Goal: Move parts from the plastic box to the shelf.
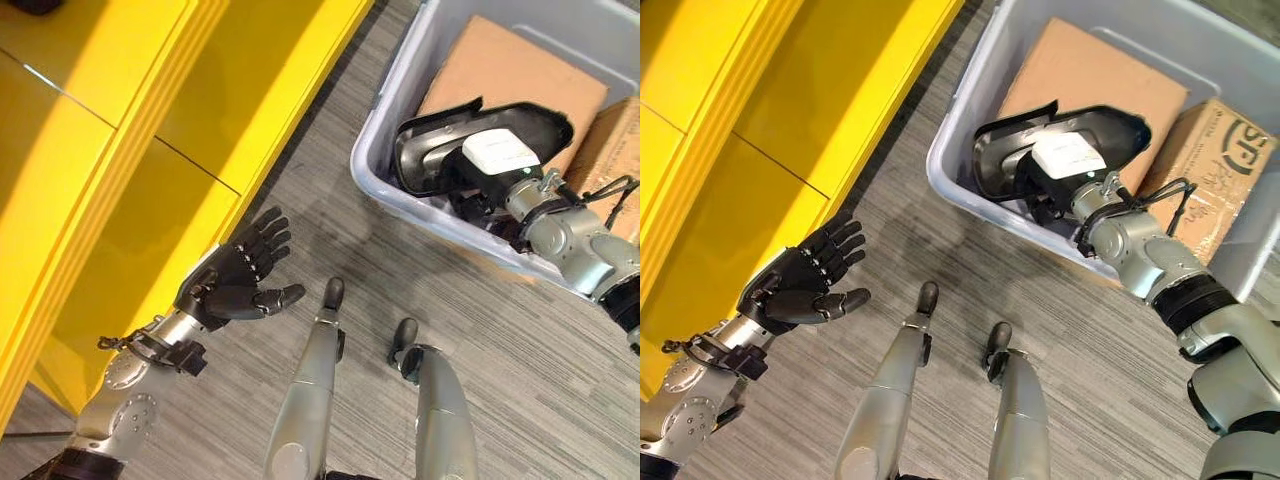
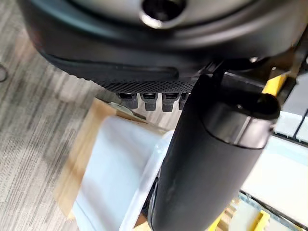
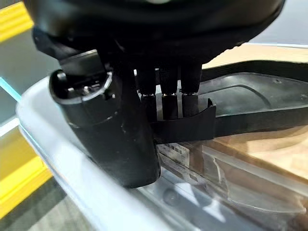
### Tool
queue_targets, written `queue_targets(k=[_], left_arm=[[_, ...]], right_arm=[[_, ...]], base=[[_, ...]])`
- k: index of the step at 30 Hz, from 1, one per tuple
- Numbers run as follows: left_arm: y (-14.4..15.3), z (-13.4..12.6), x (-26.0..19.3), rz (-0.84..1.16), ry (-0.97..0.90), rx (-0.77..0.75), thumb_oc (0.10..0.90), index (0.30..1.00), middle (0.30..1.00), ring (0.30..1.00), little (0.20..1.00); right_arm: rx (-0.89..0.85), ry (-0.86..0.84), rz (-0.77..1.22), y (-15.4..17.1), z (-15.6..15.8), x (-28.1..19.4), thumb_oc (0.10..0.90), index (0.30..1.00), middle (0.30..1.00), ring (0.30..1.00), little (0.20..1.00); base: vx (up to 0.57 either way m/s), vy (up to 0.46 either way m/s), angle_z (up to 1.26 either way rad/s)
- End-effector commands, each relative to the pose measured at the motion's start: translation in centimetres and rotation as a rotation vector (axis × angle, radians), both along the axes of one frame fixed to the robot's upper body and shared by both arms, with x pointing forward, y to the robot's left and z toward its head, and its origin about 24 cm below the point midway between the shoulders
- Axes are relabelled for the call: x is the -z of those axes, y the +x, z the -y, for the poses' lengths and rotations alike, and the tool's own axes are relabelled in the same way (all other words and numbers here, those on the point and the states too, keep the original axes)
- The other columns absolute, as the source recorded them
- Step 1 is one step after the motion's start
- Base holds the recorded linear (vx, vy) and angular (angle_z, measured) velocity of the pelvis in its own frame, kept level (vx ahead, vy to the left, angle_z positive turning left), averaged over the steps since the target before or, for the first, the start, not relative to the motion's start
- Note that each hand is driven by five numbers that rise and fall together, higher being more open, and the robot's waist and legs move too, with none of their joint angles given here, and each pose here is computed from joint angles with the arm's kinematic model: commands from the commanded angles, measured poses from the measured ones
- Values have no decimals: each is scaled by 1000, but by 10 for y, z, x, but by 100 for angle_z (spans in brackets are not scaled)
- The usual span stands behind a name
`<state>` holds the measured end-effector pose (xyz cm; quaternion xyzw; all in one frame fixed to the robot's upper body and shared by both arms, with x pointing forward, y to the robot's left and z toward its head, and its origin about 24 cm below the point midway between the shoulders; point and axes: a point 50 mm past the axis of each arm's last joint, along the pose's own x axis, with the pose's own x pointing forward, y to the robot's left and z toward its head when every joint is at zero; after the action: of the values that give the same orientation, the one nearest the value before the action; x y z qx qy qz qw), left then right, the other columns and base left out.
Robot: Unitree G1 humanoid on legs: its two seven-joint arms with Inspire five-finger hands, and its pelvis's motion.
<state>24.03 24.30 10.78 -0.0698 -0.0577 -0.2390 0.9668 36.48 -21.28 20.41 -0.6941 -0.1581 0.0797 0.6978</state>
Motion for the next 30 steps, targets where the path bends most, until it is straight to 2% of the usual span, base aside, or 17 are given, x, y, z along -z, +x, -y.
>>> queue_targets(k=[1, 7, 13, 19, 26, 30], left_arm=[[-5, 9, -23, 164, -4, 64, 900, 1000, 1000, 1000, 1000], [-1, 11, -22, 160, -9, 63, 900, 1000, 1000, 1000, 1000], [8, 17, -20, 153, -18, 73, 900, 1000, 1000, 1000, 1000], [13, 25, -18, 151, -22, 99, 900, 1000, 1000, 1000, 1000], [8, 25, -14, 150, -36, 93, 900, 1000, 1000, 1000, 1000], [3, 21, -12, 178, 8, 64, 900, 1000, 1000, 1000, 1000]], right_arm=[[-124, 46, 147, -6, -20, -42, 400, 300, 300, 300, 300], [-91, 67, 163, -10, -14, -42, 400, 300, 300, 300, 300], [50, 101, 240, -2, 7, -50, 400, 300, 300, 300, 300], [148, 207, 331, 6, 25, -68, 400, 300, 300, 300, 300], [89, 228, 385, -3, 20, -91, 400, 300, 300, 300, 300], [29, 265, 300, -11, 13, -89, 400, 300, 300, 300, 300]], base=[[7, 44, -11], [21, 35, -7], [3, 43, -9], [5, 9, 1], [51, 39, 0], [96, 45, -6]])
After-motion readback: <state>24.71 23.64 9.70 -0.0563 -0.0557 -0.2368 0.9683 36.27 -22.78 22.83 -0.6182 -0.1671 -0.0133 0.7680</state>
